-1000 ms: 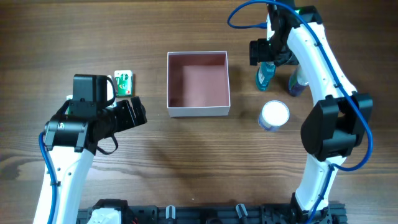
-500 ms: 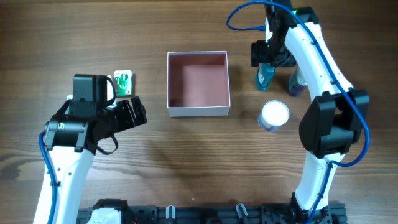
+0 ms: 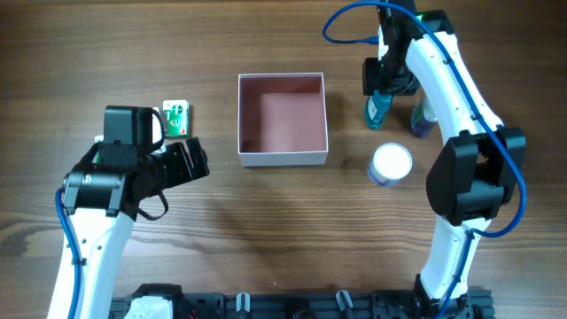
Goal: Pack container
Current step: 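Close the right gripper on the blue mouthwash bottle, then carry the mouthwash bottle into the box and release it, then move the right gripper to the clear foaming soap bottle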
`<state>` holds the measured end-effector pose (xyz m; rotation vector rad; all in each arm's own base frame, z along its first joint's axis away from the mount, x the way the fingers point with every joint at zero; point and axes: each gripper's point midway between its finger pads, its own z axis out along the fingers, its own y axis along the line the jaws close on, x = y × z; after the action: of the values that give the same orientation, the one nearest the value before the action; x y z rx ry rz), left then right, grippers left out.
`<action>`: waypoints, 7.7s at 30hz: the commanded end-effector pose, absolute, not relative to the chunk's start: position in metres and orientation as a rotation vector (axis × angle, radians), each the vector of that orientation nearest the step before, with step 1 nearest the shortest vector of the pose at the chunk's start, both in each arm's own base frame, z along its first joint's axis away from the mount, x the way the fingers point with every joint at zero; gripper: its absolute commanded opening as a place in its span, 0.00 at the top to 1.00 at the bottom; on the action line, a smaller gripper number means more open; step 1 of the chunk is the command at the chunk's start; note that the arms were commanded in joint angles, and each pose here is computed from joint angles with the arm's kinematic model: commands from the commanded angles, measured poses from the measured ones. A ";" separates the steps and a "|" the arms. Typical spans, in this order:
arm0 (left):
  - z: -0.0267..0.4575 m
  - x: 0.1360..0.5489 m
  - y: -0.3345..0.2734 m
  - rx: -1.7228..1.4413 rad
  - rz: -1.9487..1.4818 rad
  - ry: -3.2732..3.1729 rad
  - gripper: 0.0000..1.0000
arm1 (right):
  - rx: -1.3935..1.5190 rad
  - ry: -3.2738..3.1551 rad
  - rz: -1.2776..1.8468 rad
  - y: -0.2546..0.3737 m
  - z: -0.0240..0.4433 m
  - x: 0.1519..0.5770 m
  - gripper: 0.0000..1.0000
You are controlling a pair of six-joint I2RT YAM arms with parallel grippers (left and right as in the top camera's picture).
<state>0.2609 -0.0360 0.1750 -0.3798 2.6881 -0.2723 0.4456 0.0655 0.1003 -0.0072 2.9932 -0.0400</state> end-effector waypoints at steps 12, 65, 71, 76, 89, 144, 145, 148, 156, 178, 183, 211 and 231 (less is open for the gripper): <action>0.181 0.264 -0.033 -0.408 -0.270 2.666 0.00 | 0.000 2.989 -0.064 0.063 0.098 0.450 0.60; 0.181 0.264 -0.034 -0.407 -0.271 2.666 0.00 | -0.022 2.452 0.323 0.212 0.296 0.411 0.96; 0.181 0.264 -0.034 -0.407 -0.271 2.666 0.00 | -0.004 2.450 0.330 0.255 0.271 0.420 0.96; 0.181 0.264 -0.034 -0.407 -0.271 2.666 0.00 | 0.007 2.553 0.318 0.273 0.224 0.423 0.96; 0.181 0.264 -0.034 -0.407 -0.271 2.666 0.00 | 0.031 2.662 0.270 0.296 0.155 0.430 0.96; 0.181 0.264 -0.034 -0.408 -0.271 2.666 0.00 | -0.140 2.700 0.262 0.308 0.124 0.434 0.30; 0.181 0.264 -0.034 -0.408 -0.271 2.666 0.00 | -0.144 2.700 0.266 0.309 0.124 0.434 0.30; 0.181 0.264 -0.034 -0.408 -0.271 2.666 0.00 | -0.142 2.698 0.267 0.309 0.124 0.434 0.30; 0.181 0.264 -0.034 -0.408 -0.271 2.666 0.00 | -0.172 2.697 0.264 0.309 0.124 0.434 0.30; 0.181 0.264 -0.034 -0.408 -0.271 2.666 0.00 | 0.074 2.496 0.107 0.115 0.316 0.385 0.04; 0.181 0.264 -0.034 -0.408 -0.271 2.666 0.00 | 0.211 2.575 0.063 0.023 0.304 0.385 0.00; 0.181 0.264 -0.034 -0.408 -0.271 2.666 0.00 | 0.298 3.063 0.000 -0.049 0.107 0.421 0.06; 0.181 0.264 -0.034 -0.408 -0.271 2.666 0.00 | 0.296 3.054 0.000 -0.049 0.104 0.425 0.32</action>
<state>0.2609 -0.0360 0.1750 -0.3798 2.6881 -0.2723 0.4260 -0.0535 0.1165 0.3037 3.0220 -0.0259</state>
